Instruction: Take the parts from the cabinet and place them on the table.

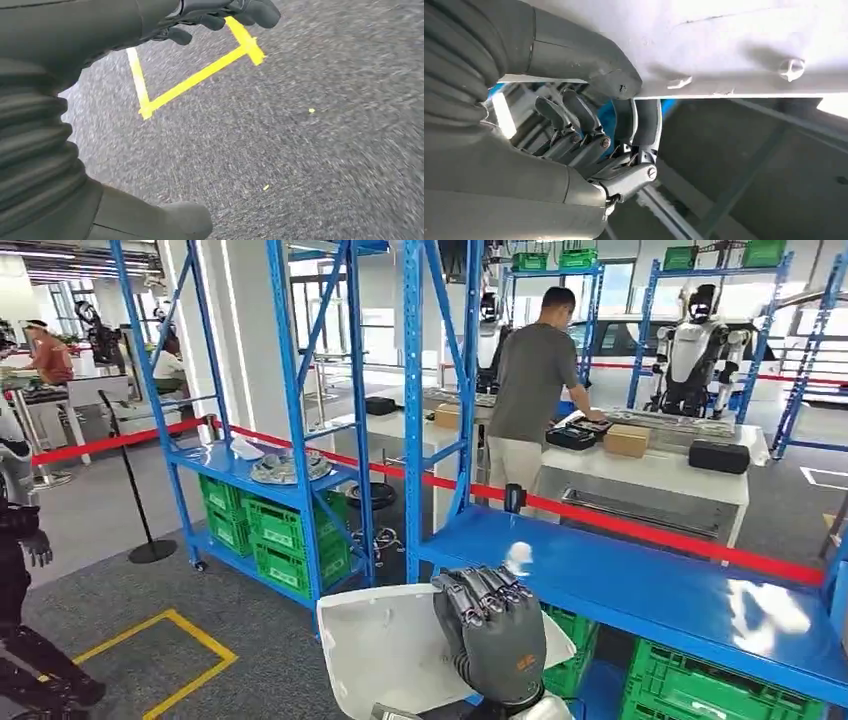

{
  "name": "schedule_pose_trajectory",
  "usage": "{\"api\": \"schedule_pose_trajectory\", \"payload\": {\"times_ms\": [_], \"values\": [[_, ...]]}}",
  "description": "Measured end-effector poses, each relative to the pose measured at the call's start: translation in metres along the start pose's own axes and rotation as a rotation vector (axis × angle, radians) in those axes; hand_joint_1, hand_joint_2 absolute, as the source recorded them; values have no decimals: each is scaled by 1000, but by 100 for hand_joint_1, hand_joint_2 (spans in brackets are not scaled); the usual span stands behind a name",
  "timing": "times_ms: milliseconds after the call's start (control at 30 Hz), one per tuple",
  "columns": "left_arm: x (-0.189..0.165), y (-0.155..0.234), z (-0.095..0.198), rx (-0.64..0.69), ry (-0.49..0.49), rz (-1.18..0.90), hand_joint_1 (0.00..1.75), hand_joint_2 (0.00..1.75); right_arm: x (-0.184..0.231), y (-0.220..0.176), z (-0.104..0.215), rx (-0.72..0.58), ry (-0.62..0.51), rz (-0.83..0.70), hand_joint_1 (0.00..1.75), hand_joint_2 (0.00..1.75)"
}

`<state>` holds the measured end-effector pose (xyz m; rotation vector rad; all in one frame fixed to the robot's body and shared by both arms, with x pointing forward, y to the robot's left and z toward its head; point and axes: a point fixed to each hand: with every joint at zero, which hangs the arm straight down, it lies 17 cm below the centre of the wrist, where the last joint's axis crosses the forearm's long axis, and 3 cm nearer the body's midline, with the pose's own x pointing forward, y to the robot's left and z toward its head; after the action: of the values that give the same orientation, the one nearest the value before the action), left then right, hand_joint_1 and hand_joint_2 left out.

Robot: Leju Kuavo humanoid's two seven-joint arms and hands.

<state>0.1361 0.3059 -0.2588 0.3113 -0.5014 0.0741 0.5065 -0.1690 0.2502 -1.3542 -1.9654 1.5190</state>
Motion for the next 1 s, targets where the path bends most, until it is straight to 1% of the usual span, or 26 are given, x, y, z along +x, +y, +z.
{"api": "schedule_pose_trajectory", "payload": {"times_ms": [200, 400, 667, 1000], "values": [[-4, -1, 1, 4, 15, 7, 0, 175, 6, -16, -11, -38, -21, 9, 157, 175], [-6, -1, 1, 7, 22, 10, 0, 175, 8, -13, -8, -29, -28, 10, 157, 175], [-11, -5, 4, -1, 31, 10, 0, 175, 15, -25, -11, -61, -50, 34, 157, 175], [-5, -6, 3, -4, 14, 8, 0, 175, 19, -26, -6, -62, -49, 27, 157, 175]]}}
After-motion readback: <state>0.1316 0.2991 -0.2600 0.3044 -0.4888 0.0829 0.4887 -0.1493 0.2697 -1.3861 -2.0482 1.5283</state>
